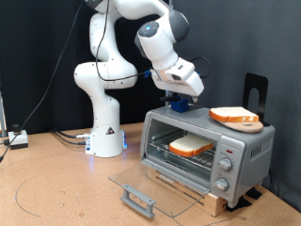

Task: Make a piece of toast with the oven

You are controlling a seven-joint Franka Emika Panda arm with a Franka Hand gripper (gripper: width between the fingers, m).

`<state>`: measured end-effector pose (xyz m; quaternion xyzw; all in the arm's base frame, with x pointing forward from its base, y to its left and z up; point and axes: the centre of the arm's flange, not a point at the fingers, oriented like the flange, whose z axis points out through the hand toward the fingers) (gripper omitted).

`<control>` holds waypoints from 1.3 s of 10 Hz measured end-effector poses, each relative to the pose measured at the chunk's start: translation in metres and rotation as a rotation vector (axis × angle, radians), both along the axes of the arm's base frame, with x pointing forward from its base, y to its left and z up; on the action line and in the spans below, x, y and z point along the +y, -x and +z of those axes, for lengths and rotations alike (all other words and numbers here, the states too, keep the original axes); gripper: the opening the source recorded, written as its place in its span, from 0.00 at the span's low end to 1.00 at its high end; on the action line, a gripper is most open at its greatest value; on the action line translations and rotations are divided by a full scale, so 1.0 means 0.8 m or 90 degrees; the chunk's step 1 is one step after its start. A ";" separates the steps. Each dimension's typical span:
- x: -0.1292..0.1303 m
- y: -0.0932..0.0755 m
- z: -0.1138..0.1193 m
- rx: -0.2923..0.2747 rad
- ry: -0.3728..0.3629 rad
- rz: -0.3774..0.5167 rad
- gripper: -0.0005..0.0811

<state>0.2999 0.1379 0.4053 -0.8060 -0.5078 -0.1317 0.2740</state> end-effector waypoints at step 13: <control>-0.169 -0.018 0.075 -0.059 -0.014 -0.072 0.99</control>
